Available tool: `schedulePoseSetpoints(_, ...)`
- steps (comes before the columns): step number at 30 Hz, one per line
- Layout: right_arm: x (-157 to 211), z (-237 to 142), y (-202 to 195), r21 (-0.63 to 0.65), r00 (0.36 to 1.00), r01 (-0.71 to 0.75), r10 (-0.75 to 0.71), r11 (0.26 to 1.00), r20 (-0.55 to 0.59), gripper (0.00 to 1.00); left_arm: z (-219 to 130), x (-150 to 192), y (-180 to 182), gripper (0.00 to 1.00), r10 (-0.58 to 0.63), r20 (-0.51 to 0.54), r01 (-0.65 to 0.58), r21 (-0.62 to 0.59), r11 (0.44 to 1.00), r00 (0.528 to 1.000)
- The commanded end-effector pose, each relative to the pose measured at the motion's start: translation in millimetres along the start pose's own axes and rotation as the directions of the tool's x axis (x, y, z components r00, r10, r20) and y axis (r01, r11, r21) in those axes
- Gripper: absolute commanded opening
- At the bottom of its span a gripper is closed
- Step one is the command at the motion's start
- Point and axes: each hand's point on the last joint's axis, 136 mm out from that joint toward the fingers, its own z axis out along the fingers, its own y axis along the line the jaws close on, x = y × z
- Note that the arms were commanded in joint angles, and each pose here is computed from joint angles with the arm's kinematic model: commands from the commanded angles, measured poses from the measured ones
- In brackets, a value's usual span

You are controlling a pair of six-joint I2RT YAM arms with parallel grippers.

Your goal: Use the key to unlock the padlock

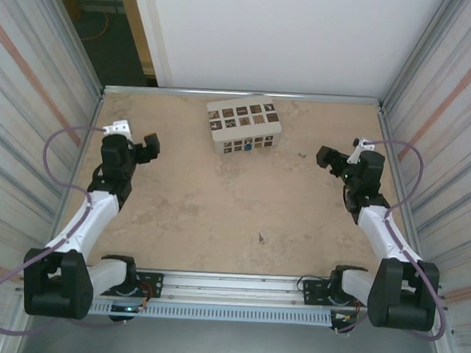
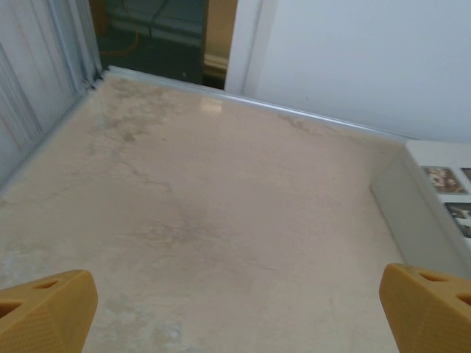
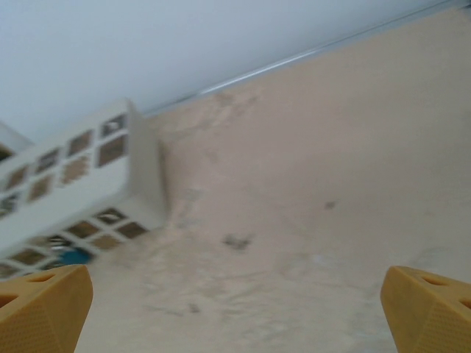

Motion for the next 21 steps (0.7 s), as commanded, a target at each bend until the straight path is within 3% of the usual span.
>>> schedulePoseSetpoints(1,20.1,14.2,40.9,-0.101,0.983,-0.118,0.102,0.988,-0.152,0.99,10.9,22.1,-21.4,0.99,-0.086,-0.173,0.101,0.078,0.992,0.981)
schedulePoseSetpoints(9,29.8,86.3,104.9,-0.179,0.976,-0.087,0.048,0.980,-0.212,0.99,51.7,41.0,-107.8,0.99,-0.044,-0.332,0.138,0.266,0.954,0.942)
schedulePoseSetpoints(21,47.1,193.1,113.6,-0.149,0.970,-0.095,0.058,0.984,-0.235,0.99,113.7,62.4,-180.3,0.99,-0.072,-0.483,0.284,0.382,0.880,0.872)
